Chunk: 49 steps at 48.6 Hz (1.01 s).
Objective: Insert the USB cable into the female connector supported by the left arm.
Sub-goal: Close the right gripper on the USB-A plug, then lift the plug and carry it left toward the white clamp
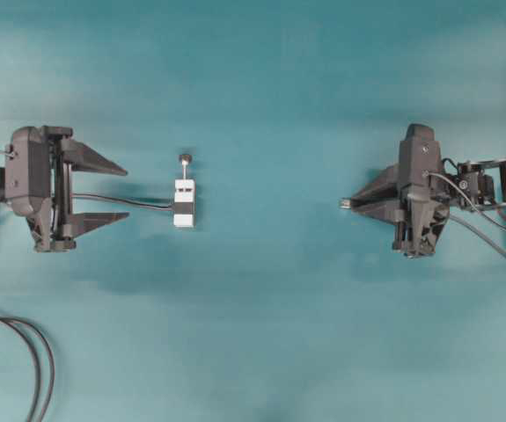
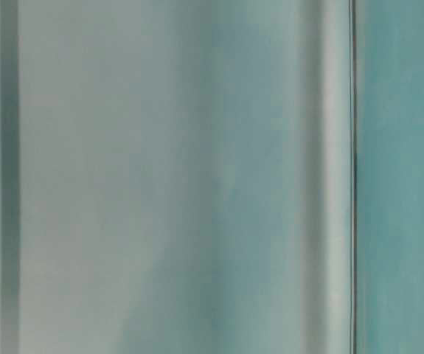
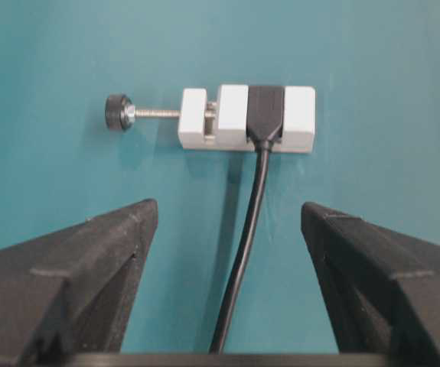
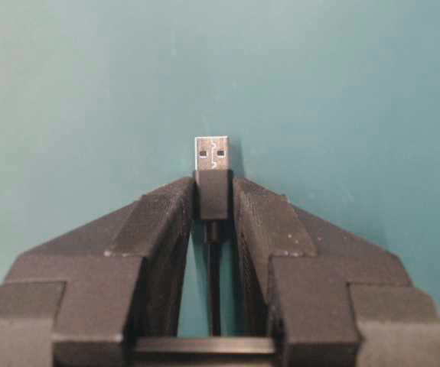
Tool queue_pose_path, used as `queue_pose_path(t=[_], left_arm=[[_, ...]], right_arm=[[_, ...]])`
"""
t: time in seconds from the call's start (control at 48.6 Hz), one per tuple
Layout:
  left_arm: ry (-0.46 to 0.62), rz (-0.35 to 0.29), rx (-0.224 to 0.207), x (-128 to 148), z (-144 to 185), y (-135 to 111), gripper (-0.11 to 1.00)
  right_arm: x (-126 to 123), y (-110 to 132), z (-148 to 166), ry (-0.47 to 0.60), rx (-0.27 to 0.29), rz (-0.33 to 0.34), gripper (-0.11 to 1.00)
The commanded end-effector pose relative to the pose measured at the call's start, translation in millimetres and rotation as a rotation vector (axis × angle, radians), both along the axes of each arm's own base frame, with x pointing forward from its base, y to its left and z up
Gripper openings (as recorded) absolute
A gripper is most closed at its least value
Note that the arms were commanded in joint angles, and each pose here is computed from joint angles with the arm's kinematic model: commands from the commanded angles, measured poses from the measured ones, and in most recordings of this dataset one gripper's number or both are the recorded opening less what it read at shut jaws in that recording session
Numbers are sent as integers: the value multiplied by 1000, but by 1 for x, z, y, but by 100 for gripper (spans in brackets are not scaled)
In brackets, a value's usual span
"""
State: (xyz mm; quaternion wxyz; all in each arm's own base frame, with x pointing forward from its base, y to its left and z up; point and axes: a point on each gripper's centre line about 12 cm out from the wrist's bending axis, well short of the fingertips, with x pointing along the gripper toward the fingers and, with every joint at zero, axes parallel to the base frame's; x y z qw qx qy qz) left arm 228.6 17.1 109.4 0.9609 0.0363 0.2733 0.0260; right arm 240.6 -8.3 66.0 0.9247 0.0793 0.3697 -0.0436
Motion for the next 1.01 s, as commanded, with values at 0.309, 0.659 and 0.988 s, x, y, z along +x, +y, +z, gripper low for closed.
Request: queue_pose_path(t=[0.309, 0.659, 0.988], left_arm=[[-14, -8, 17, 1, 2, 1, 84], [-48, -15, 18, -3, 2, -2, 84], [-12, -64, 13, 12, -20, -13, 84]], right_arm=[[26, -1, 41, -33, -12, 8, 21], [74, -5, 82, -110, -15, -1, 21], [121, -5, 84, 36, -8, 2, 21]])
